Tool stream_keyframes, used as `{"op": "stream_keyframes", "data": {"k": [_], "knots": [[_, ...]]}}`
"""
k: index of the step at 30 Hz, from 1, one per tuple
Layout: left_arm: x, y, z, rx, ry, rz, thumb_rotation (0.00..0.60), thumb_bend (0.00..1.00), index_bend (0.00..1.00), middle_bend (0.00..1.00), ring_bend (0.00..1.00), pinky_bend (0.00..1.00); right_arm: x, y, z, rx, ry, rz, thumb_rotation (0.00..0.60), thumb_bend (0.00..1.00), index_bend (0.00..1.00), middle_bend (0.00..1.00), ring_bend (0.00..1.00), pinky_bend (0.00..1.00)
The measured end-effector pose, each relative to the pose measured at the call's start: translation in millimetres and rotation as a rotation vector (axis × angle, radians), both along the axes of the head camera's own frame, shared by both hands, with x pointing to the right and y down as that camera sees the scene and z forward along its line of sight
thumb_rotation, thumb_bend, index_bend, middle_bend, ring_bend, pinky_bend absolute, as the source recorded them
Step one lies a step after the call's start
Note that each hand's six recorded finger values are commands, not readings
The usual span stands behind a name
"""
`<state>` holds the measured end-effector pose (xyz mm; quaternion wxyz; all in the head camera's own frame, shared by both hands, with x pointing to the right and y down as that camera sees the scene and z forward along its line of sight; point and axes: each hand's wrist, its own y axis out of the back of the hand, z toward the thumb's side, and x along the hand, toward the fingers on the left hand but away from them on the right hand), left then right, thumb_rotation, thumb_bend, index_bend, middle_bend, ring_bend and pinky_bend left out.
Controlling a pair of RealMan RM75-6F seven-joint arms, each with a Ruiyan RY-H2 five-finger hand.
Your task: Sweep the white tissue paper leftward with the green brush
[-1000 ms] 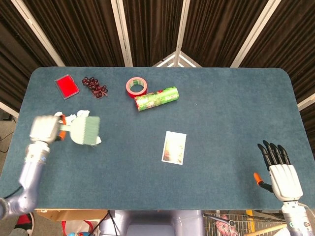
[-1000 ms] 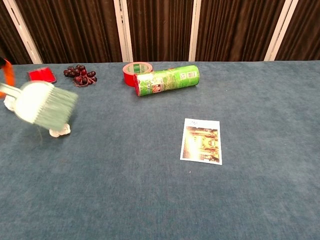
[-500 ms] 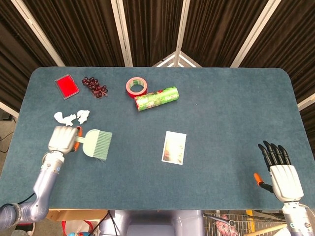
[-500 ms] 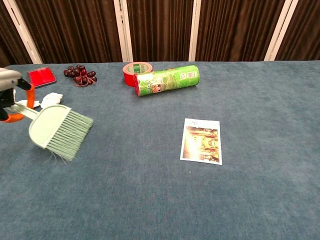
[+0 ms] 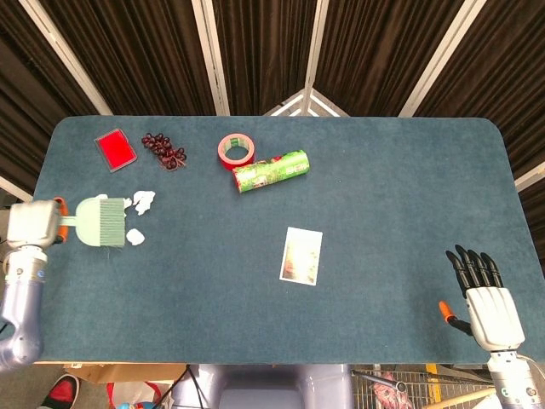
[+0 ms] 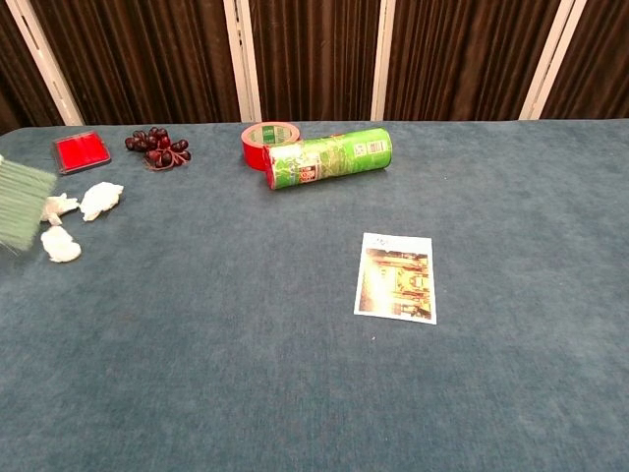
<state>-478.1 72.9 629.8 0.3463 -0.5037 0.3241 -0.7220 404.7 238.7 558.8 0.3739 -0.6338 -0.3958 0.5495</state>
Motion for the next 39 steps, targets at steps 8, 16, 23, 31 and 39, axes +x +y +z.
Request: {"op": "stream_keyframes", "data": {"k": [8, 16, 23, 31, 39], "knots": [[-17, -13, -46, 0.103, 0.108, -0.064, 0.600, 0.71, 0.75, 1.00, 1.00, 1.00, -2, 0, 2, -0.004, 0.002, -0.008, 0.600, 0.32, 0.00, 0.00, 0.00, 0.00], [59, 37, -38, -0.012, 0.314, 0.068, 0.600, 0.65, 0.65, 1.00, 1.00, 1.00, -2, -1, 3, -0.009, -0.002, -0.007, 0.600, 0.32, 0.00, 0.00, 0.00, 0.00], [114, 74, -15, -0.061, 0.464, 0.080, 0.600, 0.58, 0.62, 1.00, 1.00, 1.00, -1, 0, 1, -0.007, -0.005, 0.000, 0.600, 0.32, 0.00, 0.00, 0.00, 0.00], [165, 101, 11, -0.117, 0.539, 0.096, 0.600, 0.41, 0.52, 1.00, 1.00, 1.00, 0, 0, 0, -0.004, -0.006, 0.002, 0.600, 0.32, 0.00, 0.00, 0.00, 0.00], [172, 118, 26, -0.154, 0.452, 0.141, 0.600, 0.07, 0.33, 1.00, 0.99, 1.00, 2, 0, 1, -0.016, -0.012, 0.008, 0.600, 0.32, 0.00, 0.00, 0.00, 0.00]]}}
